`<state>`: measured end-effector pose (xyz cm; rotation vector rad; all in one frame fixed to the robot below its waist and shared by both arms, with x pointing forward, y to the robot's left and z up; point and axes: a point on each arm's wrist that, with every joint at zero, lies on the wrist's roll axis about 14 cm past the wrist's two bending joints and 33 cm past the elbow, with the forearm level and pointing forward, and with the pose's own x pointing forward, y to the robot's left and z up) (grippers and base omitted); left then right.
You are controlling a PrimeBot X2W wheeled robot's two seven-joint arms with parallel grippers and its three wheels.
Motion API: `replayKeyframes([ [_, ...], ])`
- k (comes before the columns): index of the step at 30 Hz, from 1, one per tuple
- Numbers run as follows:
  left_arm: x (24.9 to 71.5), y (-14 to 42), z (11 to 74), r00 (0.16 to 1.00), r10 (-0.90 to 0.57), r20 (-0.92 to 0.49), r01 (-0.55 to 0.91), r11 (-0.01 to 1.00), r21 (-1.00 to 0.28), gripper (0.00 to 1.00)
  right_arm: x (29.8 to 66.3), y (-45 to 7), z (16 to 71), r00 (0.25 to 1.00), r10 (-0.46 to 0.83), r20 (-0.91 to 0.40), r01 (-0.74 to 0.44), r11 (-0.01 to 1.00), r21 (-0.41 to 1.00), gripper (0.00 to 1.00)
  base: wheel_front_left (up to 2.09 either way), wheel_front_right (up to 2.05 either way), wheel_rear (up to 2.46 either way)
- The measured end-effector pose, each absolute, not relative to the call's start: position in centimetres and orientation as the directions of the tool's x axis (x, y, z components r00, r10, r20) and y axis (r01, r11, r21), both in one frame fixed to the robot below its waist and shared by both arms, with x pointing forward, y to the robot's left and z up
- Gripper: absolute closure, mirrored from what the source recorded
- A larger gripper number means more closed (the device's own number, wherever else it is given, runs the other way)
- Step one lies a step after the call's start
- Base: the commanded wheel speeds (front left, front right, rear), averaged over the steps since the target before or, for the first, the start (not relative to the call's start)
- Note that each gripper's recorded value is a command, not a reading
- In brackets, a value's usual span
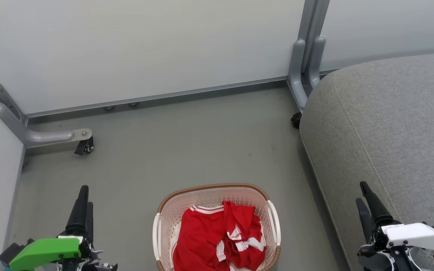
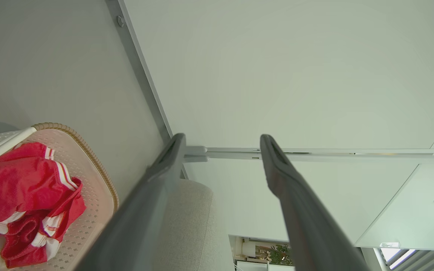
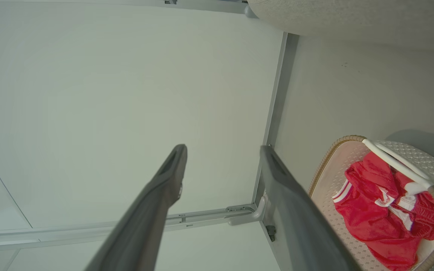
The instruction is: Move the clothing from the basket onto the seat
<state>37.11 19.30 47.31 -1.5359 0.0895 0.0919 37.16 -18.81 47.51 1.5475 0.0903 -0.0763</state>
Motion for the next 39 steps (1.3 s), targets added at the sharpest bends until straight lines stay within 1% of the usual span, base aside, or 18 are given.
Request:
replayKeyframes([
  [3,37.2,19.3,47.4,0.994,0.008,-0.113,-0.113,0.082,-0.99,0.0,37.2,-18.6,47.5,0.994,0.008,-0.108,0.108,0.068,0.992,0.0,0.0,0.0,0.0],
  [11,37.5,19.0,48.6,0.997,0.006,-0.081,-0.08,0.249,-0.965,0.0,37.4,-18.4,48.1,0.996,0.007,-0.094,0.09,0.249,0.964,0.0,0.0,0.0,0.0],
  [15,37.8,18.7,49.4,0.999,0.004,-0.054,-0.052,0.334,-0.941,0.0,37.6,-18.4,48.8,0.997,0.006,-0.073,0.066,0.35,0.934,0.0,0.0,0.0,0.0],
  [25,38.2,17.7,50.5,1.0,-0.017,-0.02,-0.009,0.507,-0.862,0.0,38.0,-17.3,50.5,0.999,0.035,-0.013,-0.009,0.568,0.823,0.0,0.0,0.0,0.0],
  [29,38.3,17.2,50.9,1.0,-0.027,-0.007,0.009,0.57,-0.822,0.0,38.1,-16.4,50.9,0.998,0.064,0.001,-0.041,0.633,0.773,0.0,0.0,0.0,0.0],
  [39,38.5,16.3,51.7,0.999,-0.044,0.022,0.046,0.682,-0.73,0.0,38.2,-15.5,50.9,0.996,0.089,0.011,-0.072,0.728,0.682,0.0,0.0,0.0,0.0],
])
